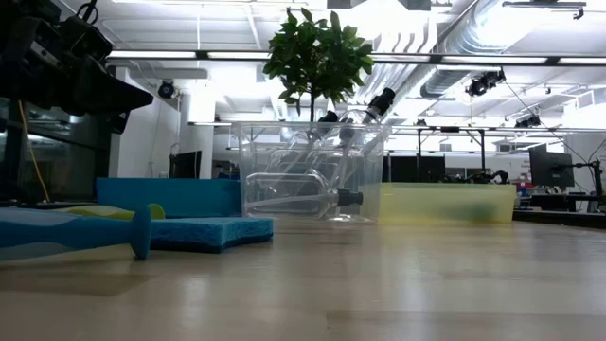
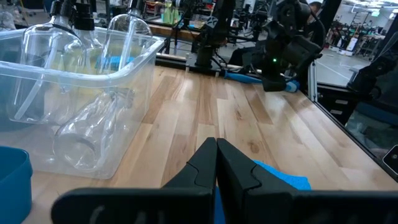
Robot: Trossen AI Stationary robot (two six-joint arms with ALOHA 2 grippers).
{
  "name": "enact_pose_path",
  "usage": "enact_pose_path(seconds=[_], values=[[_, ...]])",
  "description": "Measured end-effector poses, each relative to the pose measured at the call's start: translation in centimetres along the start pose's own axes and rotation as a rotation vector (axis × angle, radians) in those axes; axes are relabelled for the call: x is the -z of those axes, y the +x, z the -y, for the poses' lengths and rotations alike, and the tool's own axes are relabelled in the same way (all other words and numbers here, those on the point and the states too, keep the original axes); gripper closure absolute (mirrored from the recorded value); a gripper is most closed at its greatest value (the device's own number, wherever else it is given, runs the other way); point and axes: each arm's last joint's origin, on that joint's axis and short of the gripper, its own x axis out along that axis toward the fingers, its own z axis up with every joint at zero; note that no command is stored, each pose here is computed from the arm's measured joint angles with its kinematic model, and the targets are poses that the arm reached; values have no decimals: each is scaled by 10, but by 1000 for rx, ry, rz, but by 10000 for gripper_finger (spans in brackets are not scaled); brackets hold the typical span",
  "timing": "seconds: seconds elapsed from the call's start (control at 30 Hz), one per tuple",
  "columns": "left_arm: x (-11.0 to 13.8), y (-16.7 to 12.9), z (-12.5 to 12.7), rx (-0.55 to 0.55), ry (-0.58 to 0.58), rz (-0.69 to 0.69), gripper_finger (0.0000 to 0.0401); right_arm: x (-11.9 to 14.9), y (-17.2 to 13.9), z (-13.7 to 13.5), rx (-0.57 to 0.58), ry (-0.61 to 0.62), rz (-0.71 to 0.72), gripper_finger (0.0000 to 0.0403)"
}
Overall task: Pick & Place Kitchen Sink Supplies
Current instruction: Put the blue dish brush into the blue bin
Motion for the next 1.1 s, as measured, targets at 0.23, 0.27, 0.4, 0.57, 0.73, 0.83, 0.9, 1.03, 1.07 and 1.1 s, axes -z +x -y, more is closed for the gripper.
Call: enact_pose_path(seconds=[0.23,0.27,0.4,0.57,0.73,0.83,0.9,1.03,1.07,1.1], values=[[0,0,0,0,0,0,400,3,2,2,10,10,0,249],[0,0,0,0,0,0,400,3,2,2,8,10,-2,249],[0,0,0,0,0,0,400,6,3,0,-16,-1,-19,249],[0,0,0,0,0,0,400,2,16,-7,-80,-44,-110,250],[0,0,0,0,0,0,400,-7,20,-7,-59,-35,-109,250],[0,0,0,1,0,0,400,-7,19,-7,-59,-49,-99,252],[0,0,0,1,0,0,400,-7,20,-7,-61,-51,-95,261],[0,0,0,2,0,0,400,-6,21,-6,-58,-59,-88,296],[0,0,0,1,0,0,400,-6,21,-6,-58,-63,-87,308],[0,0,0,1,0,0,400,-6,21,-6,-59,-72,-87,320]])
